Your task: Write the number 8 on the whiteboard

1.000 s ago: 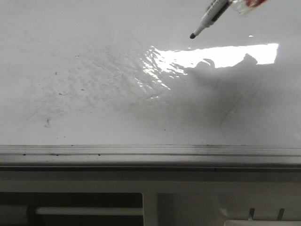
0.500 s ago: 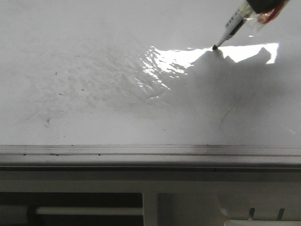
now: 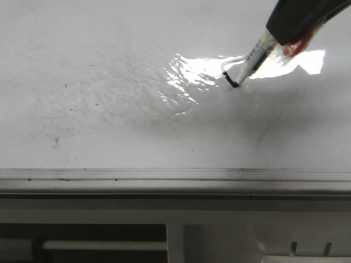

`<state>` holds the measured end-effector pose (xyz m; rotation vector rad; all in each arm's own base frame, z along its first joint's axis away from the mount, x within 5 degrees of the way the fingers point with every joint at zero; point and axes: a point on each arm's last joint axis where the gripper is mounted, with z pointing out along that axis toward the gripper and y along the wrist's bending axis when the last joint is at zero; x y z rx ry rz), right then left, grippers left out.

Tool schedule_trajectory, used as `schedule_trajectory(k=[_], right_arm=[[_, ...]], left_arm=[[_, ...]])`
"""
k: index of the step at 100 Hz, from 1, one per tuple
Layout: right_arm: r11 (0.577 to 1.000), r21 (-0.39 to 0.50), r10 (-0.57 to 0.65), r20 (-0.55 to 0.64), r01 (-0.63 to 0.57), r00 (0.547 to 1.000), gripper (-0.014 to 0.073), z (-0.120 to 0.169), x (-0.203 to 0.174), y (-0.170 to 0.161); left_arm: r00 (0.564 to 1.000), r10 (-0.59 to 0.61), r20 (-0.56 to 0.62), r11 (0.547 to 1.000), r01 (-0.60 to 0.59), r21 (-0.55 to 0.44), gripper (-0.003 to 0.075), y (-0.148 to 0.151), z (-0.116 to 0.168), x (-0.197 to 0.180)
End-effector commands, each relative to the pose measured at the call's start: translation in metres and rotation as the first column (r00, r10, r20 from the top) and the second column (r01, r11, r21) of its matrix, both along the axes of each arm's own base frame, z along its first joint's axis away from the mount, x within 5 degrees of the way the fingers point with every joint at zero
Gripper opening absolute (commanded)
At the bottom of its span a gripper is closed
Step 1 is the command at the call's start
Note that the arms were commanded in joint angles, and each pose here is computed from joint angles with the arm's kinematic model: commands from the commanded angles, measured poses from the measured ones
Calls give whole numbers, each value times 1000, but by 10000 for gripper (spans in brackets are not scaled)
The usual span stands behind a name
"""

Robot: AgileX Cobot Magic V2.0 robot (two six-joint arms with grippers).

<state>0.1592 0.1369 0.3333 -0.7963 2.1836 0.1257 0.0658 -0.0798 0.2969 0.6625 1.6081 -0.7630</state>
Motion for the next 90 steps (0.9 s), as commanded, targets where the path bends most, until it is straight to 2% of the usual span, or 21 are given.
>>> schedule_trajectory(k=[1, 21, 37, 49, 59, 90], right_arm=[[999, -43, -25, 38, 27, 999, -63, 11, -2, -10], [999, 5, -53, 18, 53, 998, -63, 19, -15, -23], [998, 62, -20, -31, 22, 999, -63, 1, -17, -14], [995, 100, 11, -15, -9, 1000, -63, -8, -12, -5], [992, 125, 29, 34, -33, 999, -63, -3, -7, 1], [1000, 17, 4, 107, -6, 994, -63, 14, -2, -8]], left_arm=[[999, 36, 18, 998, -35, -43, -20, 1, 11, 4], [999, 36, 18, 998, -35, -43, -20, 1, 11, 4], [999, 36, 18, 998, -35, -43, -20, 1, 11, 4], [999, 36, 18, 998, -35, -43, -20, 1, 11, 4], [999, 36, 18, 998, -35, -43, -20, 1, 11, 4], [999, 36, 18, 998, -35, -43, -20, 1, 11, 4]])
